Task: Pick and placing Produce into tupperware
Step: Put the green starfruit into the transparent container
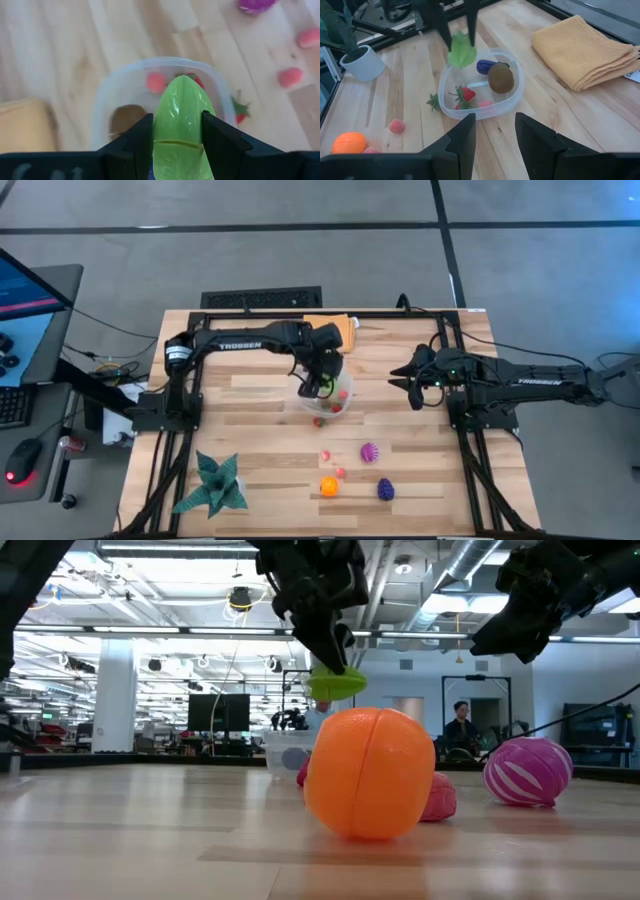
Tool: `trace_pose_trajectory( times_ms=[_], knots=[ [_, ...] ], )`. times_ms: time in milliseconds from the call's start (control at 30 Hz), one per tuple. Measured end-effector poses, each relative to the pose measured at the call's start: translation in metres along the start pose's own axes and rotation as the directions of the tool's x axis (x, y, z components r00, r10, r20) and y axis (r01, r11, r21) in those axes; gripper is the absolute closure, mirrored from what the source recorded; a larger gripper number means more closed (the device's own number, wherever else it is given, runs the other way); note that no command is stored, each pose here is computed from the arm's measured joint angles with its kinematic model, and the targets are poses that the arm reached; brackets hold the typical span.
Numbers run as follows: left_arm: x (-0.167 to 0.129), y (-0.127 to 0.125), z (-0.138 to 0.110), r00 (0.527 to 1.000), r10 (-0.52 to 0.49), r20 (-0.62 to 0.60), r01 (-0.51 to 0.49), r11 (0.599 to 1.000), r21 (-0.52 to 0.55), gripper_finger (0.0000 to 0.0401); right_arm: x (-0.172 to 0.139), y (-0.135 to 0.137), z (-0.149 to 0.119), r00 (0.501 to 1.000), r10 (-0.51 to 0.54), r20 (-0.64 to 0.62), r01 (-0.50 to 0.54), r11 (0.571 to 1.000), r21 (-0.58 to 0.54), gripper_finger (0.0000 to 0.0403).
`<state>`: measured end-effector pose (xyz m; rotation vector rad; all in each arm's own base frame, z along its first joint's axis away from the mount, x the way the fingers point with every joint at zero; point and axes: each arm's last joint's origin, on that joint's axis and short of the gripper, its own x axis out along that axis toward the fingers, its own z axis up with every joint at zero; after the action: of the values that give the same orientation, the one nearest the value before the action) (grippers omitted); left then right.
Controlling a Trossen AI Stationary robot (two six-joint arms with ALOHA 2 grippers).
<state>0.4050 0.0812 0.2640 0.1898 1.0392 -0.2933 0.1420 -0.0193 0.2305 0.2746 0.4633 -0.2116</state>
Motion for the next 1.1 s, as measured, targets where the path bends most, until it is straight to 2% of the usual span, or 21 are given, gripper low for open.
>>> trace_pose_trajectory(
  times_ms=[133, 200, 567, 1100],
  knots=[
    [-0.003, 0.011, -0.004, 1.000, 0.015, 0.020, -0.014, 1.000, -0.020, 0.0262, 0.000, 0.000, 0.000, 1.000, 0.000, 0.000, 0.000, 1.000, 0.000, 0.0243],
    [0.002, 0.014, -0.003, 0.999, 0.000, 0.045, 0.001, 1.000, -0.024, 0.0262, 0.000, 0.000, 0.000, 1.000, -0.001, 0.002, 0.001, 1.000, 0.000, 0.0243],
    [0.037, 0.014, -0.005, 0.998, -0.052, 0.020, 0.052, 0.998, -0.034, 0.0262, 0.000, 0.000, 0.001, 1.000, -0.002, 0.009, 0.002, 1.000, 0.008, 0.0243],
    [0.038, 0.018, -0.005, 0.999, -0.039, 0.029, 0.040, 0.999, -0.036, 0.0262, 0.000, 0.000, 0.001, 1.000, -0.001, 0.014, 0.001, 1.000, 0.008, 0.0243]
  ],
)
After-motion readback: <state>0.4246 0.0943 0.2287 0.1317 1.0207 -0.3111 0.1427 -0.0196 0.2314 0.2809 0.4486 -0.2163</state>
